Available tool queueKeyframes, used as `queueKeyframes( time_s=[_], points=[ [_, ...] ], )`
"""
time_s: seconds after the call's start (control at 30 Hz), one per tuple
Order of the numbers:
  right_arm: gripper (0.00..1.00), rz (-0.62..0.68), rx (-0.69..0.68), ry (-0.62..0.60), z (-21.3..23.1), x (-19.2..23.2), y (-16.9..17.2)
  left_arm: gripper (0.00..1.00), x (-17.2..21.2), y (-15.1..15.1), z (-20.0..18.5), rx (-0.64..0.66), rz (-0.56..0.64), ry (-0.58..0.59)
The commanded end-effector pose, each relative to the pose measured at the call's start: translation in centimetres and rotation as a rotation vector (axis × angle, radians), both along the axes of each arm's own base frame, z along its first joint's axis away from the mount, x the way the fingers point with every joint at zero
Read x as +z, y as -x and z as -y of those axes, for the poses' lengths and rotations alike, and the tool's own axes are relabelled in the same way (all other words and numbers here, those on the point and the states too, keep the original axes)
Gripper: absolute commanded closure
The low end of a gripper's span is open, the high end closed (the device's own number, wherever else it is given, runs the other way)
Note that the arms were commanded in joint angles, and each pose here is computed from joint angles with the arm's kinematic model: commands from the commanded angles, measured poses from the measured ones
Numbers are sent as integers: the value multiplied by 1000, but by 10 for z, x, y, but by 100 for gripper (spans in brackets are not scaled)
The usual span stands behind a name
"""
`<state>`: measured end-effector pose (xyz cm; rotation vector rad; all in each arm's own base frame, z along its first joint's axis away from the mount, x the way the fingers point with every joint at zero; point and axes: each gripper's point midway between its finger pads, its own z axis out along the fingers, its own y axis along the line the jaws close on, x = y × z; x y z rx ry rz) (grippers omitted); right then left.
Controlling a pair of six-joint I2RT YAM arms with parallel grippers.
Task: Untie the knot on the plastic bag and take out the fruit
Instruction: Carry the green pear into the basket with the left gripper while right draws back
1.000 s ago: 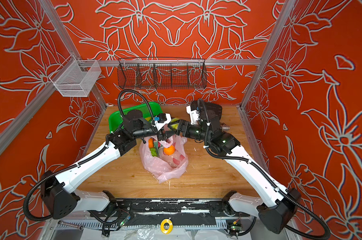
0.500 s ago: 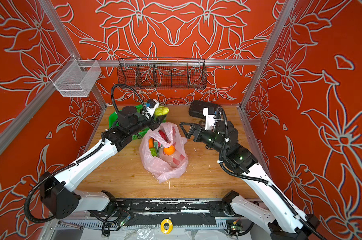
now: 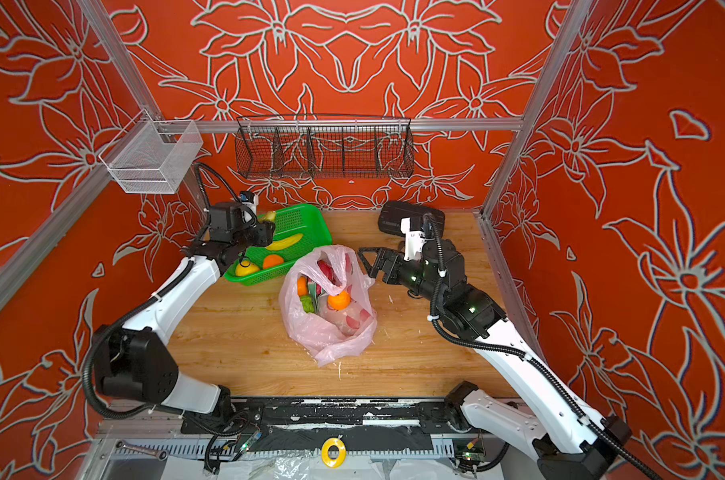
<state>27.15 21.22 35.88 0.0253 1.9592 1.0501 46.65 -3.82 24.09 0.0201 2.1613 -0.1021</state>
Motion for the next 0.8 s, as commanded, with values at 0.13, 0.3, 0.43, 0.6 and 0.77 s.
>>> queueKeyframes(
  time_s=[0.13, 0.3, 0.43, 0.6, 0.77],
  points=[
    [3, 6, -24, 47, 6, -2, -4, 56, -67, -10, 11, -47, -292, 25],
    [3, -12, -27, 27, 2, -3, -8, 56, -101, -30, 23, -91, -423, 61],
    [3, -31, -27, 20, 0, -7, -9, 56, -127, -41, 23, -106, -502, 35],
    [3, -29, -57, 41, 9, -9, -7, 55, -155, -41, 25, -125, -584, 0],
    [3, -17, -75, 47, 15, -10, -3, 52, -173, -41, 26, -125, -630, -39]
  ],
)
